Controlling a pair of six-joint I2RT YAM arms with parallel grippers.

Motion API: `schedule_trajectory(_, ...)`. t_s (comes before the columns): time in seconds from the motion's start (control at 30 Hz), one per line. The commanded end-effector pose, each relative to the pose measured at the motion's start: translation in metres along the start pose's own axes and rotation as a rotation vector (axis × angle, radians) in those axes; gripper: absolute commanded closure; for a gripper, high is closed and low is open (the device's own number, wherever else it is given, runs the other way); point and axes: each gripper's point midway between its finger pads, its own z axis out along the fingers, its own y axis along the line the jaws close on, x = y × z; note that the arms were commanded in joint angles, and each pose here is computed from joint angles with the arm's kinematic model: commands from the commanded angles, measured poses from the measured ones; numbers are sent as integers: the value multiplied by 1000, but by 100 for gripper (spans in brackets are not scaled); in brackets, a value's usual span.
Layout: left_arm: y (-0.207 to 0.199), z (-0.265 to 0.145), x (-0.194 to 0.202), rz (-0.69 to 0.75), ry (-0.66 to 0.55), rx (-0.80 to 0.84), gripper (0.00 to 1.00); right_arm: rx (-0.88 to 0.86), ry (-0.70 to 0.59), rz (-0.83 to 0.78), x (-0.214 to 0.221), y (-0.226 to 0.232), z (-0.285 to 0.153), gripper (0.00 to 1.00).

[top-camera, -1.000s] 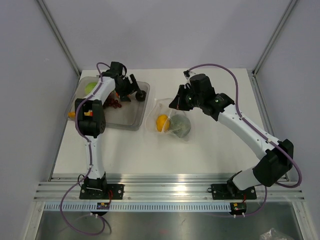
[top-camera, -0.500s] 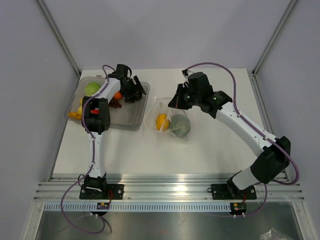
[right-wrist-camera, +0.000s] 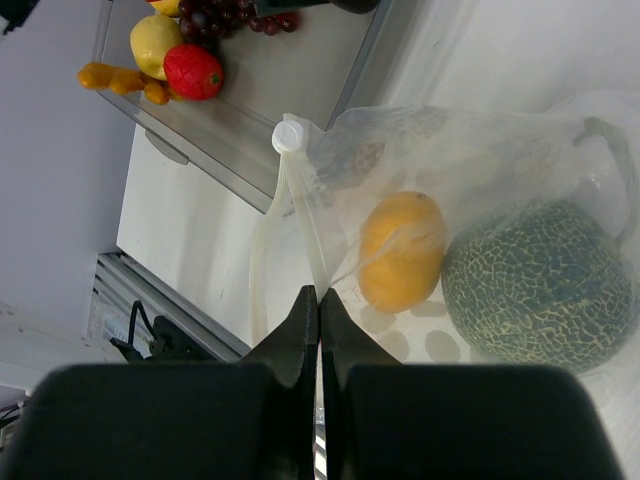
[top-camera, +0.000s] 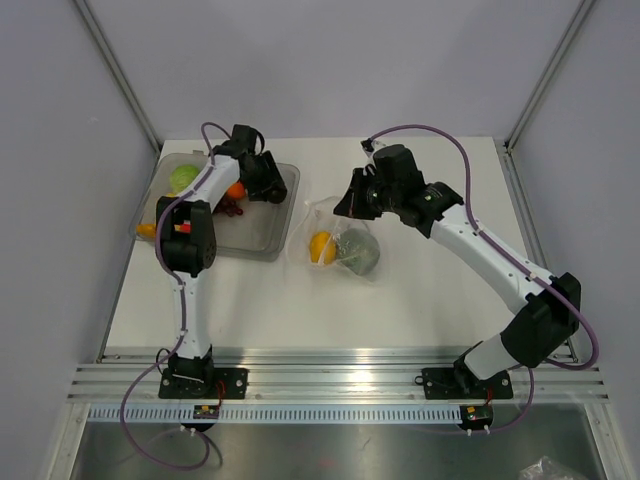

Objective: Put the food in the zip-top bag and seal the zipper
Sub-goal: Pick up the fake fruit from the bin, then place the fake fruit in the zipper food storage bag.

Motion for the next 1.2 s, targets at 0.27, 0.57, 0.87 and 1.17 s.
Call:
schedule_trajectory(0.27,-52,-158,-5,198,-202,206,60,-118,-21,-17,-18,43,12,100)
schedule_trajectory(0.57,-72,-248,80,401,-147,396,69,-147,-44,-7,-29,53,16,100)
schedule_trajectory(0.87,-100,-257,163,498,8,532,68,-142,-52,11,-28,52,10,100)
schedule_trajectory(1.17,-105,-231,178,454,59,556,68,-176,-80,38,-24,59,-6,100)
